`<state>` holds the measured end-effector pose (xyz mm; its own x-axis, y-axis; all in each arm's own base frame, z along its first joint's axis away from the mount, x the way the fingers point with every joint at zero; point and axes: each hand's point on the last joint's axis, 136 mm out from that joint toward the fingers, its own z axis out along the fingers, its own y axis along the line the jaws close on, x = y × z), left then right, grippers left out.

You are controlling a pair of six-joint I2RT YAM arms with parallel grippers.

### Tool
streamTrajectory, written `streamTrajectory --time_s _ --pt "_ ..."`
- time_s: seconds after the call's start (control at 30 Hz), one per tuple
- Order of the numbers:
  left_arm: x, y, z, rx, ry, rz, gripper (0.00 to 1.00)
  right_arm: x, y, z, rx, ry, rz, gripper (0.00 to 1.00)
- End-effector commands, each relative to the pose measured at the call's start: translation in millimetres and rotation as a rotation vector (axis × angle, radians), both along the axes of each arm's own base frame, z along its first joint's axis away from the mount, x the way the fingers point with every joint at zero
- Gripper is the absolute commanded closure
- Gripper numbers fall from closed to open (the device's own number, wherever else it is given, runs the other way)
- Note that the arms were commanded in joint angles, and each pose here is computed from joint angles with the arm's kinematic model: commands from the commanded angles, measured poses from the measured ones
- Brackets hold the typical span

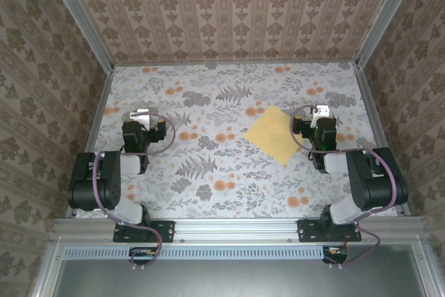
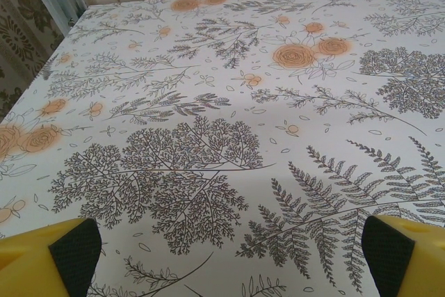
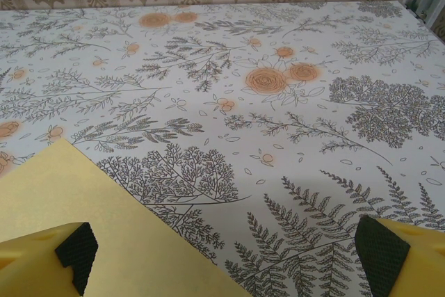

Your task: Fold a paper plane with a square sheet of paper (pick it up from the middle)

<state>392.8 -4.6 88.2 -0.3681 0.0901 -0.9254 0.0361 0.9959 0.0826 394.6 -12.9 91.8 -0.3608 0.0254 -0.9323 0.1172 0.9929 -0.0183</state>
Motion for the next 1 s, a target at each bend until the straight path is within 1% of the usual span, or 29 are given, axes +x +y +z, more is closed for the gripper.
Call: streamTrajectory --time_s 0.0,0.07,0.1,0.2,0.3,0.37,0.43,0.5,0.6,0.63,0.7,0.83,0.9,0.97 --pt "3.0 9.9 10.0 -0.003 -0.034 0.053 0.00 1.3 8.0 18.9 0.011 -0.054 0.052 0.00" --pt "0.0 16.2 18.5 -0.007 -0.049 0.091 0.00 -2.0 6.6 30.8 0.009 -0.035 0.042 0.00" --pt "-0.9 16.7 23.4 -0.006 -0.052 0.095 0.00 -3.6 5.0 46.3 0.010 -0.057 0.028 0.00" --pt "-3.9 16.8 36.4 -0.006 -0.030 0.099 0.00 -8.2 -0.7 73.9 0.025 -0.062 -0.030 0.00" --pt "-8.2 13.6 55.1 -0.037 0.020 0.119 0.00 -13.7 0.0 96.0 0.142 0.003 -0.100 0.00" --pt "-11.8 12.8 70.4 -0.095 0.034 0.148 0.00 -18.4 1.1 100.2 0.201 0.085 -0.138 0.00" --pt "-16.9 10.1 86.5 -0.157 0.040 0.164 0.00 -20.0 4.8 102.9 0.248 0.123 -0.154 0.00" --pt "-23.5 8.0 99.1 -0.212 0.061 0.182 0.00 -22.1 12.1 100.4 0.318 0.154 -0.160 0.00" --pt "-36.7 11.9 114.9 -0.284 0.124 0.250 0.00 -23.3 33.7 90.7 0.408 0.248 -0.119 0.00" --pt "-40.1 8.6 118.7 -0.297 0.151 0.241 0.00 -23.3 40.0 85.4 0.432 0.284 -0.117 0.00" --pt "-41.4 -6.3 125.5 -0.301 0.180 0.151 0.00 -22.5 53.8 74.3 0.483 0.348 -0.106 0.00" --pt "-39.1 -27.6 131.0 -0.361 0.169 0.038 0.00 -15.3 85.7 51.6 0.579 0.427 -0.082 0.00" --pt "-38.8 -30.6 130.0 -0.369 0.174 0.024 0.00 -12.6 101.9 34.0 0.588 0.495 -0.085 0.00" --pt "-39.4 -28.7 127.5 -0.367 0.188 0.038 0.00 -9.9 117.6 17.3 0.578 0.558 -0.086 0.01"
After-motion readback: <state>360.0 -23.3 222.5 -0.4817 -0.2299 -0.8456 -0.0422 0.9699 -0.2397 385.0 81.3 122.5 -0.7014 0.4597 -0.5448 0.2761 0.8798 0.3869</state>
